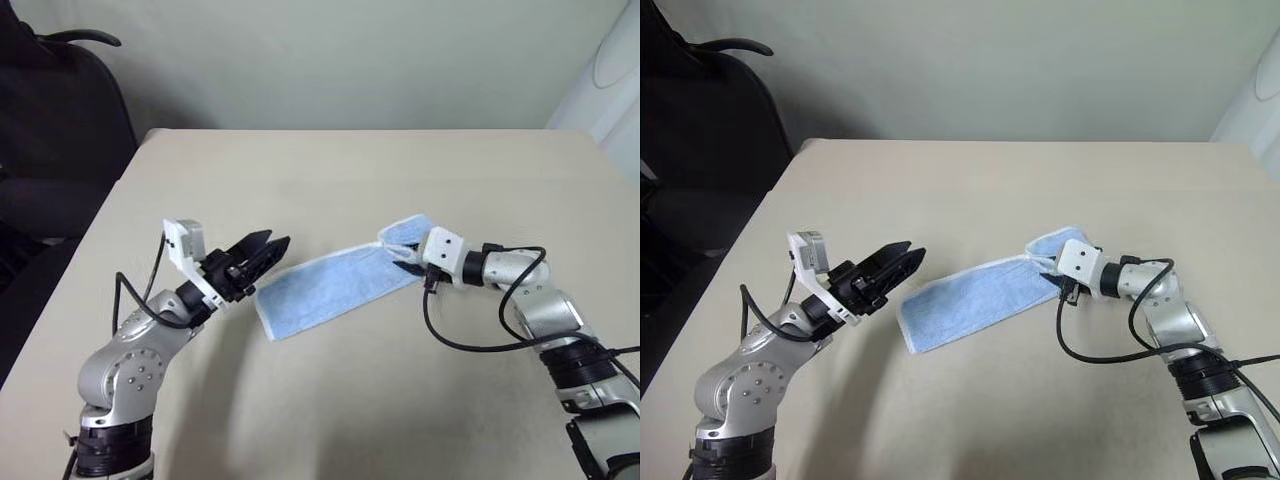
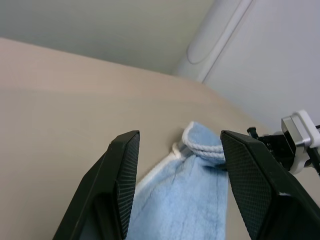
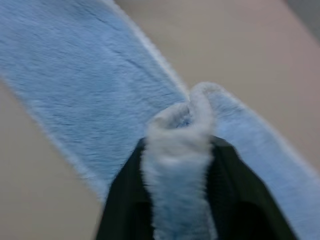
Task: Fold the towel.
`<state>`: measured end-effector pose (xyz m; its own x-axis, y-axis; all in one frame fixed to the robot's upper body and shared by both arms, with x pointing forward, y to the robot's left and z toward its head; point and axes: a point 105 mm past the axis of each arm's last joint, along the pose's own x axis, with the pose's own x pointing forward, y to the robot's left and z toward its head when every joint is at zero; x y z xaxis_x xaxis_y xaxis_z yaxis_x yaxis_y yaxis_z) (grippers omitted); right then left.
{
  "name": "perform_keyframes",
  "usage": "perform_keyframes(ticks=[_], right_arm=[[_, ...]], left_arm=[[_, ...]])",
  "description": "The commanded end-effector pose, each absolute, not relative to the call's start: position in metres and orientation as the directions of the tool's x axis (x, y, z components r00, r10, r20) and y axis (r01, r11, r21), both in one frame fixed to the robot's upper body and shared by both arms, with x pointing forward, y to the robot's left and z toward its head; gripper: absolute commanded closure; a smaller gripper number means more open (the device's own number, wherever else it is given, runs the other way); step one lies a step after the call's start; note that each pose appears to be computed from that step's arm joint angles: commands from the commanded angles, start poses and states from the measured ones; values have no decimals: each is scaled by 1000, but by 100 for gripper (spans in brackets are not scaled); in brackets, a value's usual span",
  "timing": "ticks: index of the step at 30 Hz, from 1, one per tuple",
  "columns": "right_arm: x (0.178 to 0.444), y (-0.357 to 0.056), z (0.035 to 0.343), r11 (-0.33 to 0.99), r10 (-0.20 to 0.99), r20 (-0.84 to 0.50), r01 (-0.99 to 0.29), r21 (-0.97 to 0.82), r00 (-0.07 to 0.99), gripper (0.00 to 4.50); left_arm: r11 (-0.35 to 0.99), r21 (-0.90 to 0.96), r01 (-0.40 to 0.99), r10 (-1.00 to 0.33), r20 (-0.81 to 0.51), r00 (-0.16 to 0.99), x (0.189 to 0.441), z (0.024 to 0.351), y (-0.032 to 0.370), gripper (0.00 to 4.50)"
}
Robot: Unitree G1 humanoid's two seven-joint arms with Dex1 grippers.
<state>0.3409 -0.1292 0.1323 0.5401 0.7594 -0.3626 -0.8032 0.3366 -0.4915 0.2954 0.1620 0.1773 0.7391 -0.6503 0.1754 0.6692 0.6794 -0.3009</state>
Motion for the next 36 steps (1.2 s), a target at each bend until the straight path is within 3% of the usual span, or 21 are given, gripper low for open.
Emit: perform_keyframes(ticks=[1, 4, 8, 10, 12, 19, 20, 22, 25, 28, 36], right_arm=[[334, -130, 160, 369, 811, -270, -812, -452, 519, 176], [326, -138, 180, 416, 846, -188, -839, -351, 498, 73], [314, -148, 205, 443, 884, -71, -877, -187, 461, 73], [329, -156, 211, 522, 851, -23, -849, -83, 525, 117], [345, -160, 201, 587, 805, -59, -807, -59, 590, 170], [370, -146, 113, 618, 745, -276, -784, -56, 607, 426], [371, -145, 101, 617, 738, -301, -784, -63, 604, 447], [372, -145, 90, 617, 736, -304, -784, -67, 605, 447], [377, -143, 104, 626, 754, -218, -778, -51, 620, 450], [381, -142, 125, 634, 764, -125, -773, -36, 633, 450], [384, -139, 151, 642, 767, 7, -766, -29, 642, 450]], left_arm=[[677, -262, 687, -658, 203, 725, 290, 185, 159, 170], [688, -271, 673, -647, 191, 738, 289, 182, 163, 170], [706, -307, 638, -618, 173, 767, 286, 178, 172, 170], [719, -340, 606, -598, 141, 789, 285, 169, 178, 170], [732, -373, 569, -576, 106, 810, 283, 159, 183, 170], [703, -519, 486, -533, 67, 844, 275, 145, 191, 170], [701, -531, 476, -529, 60, 846, 273, 144, 191, 170], [690, -565, 453, -516, 54, 855, 269, 143, 193, 170], [676, -618, 402, -512, -1, 859, 258, 134, 192, 113], [658, -639, 397, -553, -53, 832, 243, 126, 183, 6], [682, -640, 354, -624, -257, 738, 222, 101, 173, 1]])
